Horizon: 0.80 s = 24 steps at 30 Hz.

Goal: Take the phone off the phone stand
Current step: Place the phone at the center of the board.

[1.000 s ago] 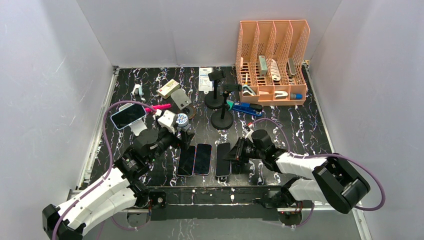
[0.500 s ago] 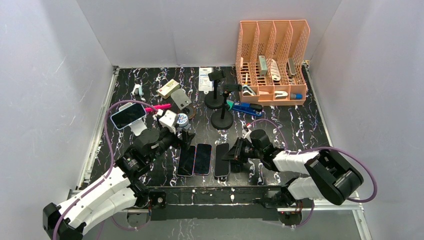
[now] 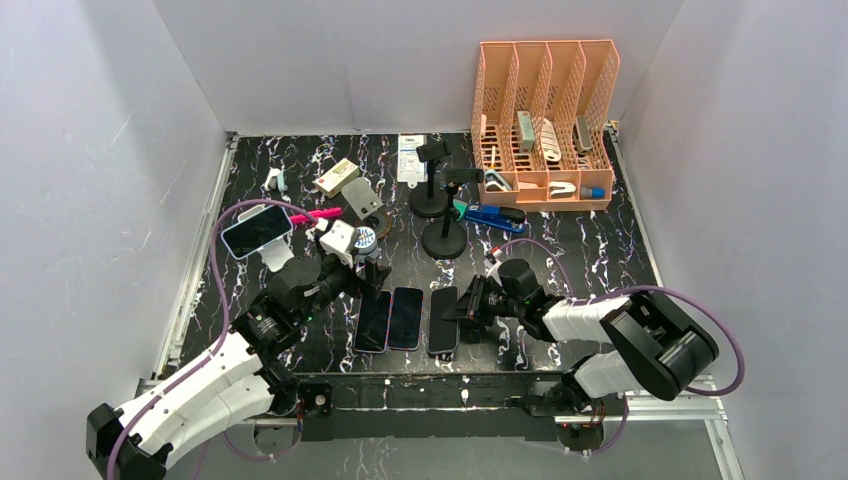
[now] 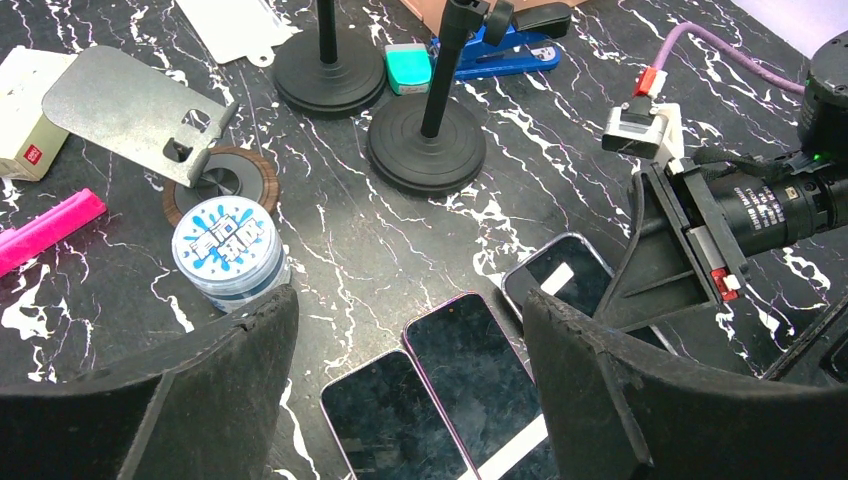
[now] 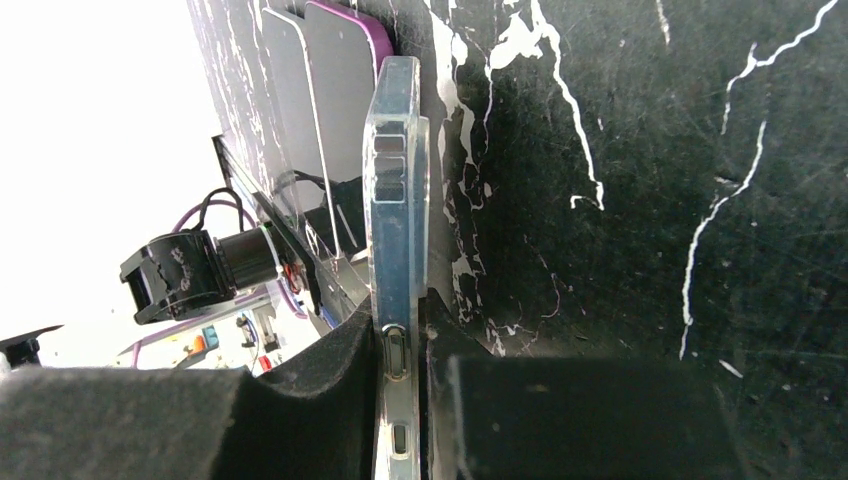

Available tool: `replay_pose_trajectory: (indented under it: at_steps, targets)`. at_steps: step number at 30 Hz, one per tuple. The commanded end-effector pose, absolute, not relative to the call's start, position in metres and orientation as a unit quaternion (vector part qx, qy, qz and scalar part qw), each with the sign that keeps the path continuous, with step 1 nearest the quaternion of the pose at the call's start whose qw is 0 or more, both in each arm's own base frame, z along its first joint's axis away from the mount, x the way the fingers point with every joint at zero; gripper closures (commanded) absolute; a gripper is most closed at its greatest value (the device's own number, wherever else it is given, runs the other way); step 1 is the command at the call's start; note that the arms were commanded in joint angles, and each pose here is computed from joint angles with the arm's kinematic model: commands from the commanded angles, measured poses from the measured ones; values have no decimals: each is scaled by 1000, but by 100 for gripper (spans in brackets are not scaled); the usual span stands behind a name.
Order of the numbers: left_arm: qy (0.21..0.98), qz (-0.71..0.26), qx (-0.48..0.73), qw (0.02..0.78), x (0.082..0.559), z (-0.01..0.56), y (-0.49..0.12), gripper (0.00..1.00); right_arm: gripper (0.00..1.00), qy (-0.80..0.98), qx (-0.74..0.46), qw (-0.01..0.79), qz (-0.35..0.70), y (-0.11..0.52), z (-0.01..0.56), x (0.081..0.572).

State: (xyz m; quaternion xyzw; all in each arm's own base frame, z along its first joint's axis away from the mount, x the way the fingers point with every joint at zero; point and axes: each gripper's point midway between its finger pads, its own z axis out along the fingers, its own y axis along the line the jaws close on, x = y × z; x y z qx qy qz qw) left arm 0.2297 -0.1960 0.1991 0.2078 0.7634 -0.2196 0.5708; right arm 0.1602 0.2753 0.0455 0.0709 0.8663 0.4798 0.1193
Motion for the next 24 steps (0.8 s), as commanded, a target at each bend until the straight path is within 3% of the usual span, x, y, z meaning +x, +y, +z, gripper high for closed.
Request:
replay_pose_trajectory:
  at_steps: [1, 5, 12, 24]
  targets:
    - [749, -227, 207, 587, 232, 215, -199, 20, 92, 842, 52, 138, 520, 289, 68, 171]
    - [749, -227, 207, 587, 231, 215, -198, 20, 88, 842, 52, 132, 521, 290, 66, 170]
    - [749, -229, 207, 586, 231, 216, -199, 20, 67, 844, 54, 127, 518, 290, 63, 169]
    - [750, -230, 209, 584, 231, 214, -200, 20, 58, 856, 62, 129, 496, 281, 54, 167]
